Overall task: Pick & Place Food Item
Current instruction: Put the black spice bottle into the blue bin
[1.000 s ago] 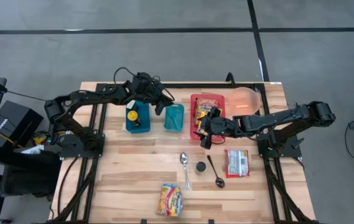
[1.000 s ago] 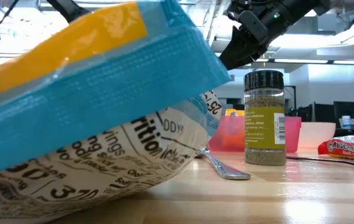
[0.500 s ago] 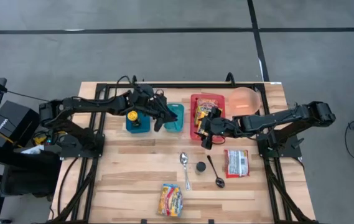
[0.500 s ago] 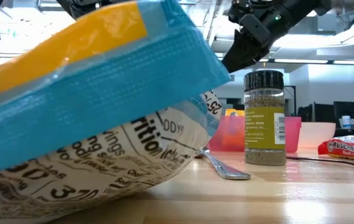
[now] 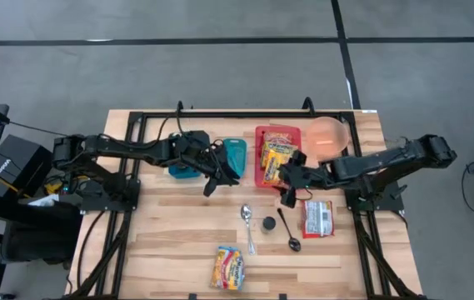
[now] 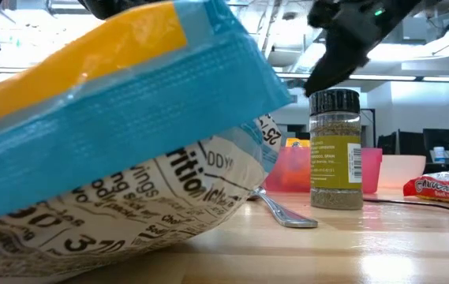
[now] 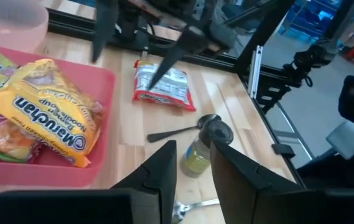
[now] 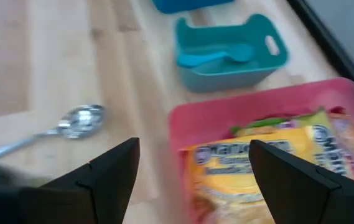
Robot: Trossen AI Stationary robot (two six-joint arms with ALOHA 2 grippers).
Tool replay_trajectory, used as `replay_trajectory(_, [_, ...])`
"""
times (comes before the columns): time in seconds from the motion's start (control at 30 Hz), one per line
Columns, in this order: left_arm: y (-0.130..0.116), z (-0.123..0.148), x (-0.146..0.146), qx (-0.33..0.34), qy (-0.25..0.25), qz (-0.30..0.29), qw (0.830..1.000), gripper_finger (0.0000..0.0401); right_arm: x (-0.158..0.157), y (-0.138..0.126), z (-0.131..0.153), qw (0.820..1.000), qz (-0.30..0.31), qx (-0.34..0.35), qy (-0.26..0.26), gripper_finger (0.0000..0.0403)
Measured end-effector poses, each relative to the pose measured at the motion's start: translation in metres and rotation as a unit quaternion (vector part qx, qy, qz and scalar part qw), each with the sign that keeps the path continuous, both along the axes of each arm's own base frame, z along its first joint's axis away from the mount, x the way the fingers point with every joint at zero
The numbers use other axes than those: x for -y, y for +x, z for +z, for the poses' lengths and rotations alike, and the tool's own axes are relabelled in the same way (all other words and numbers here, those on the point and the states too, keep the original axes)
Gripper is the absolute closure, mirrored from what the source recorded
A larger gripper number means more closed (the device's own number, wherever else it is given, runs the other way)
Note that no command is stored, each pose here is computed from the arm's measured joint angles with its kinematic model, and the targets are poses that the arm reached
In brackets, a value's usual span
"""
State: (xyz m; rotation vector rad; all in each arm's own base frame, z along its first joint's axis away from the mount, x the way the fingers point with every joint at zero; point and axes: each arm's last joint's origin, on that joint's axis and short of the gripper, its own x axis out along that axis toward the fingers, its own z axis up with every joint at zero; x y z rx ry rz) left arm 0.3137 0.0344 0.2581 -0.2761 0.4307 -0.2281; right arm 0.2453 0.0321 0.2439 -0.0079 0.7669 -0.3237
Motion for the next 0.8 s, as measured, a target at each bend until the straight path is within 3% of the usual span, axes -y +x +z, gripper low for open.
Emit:
replay_trajectory(0.4, [0.001, 0.0, 0.002, -0.001, 0.011, 0.02, 1.0, 0.0309, -0.069, -0.032, 0.01, 0.995, 0.067, 0.036, 0.068, 0.0106])
replay_trajectory(0.8, [0.001, 0.0, 0.002, -0.001, 0.011, 0.019, 1.0, 0.0309, -0.11, -0.044, -0.017, 0.996, 0.02, 0.012, 0.082, 0.0106])
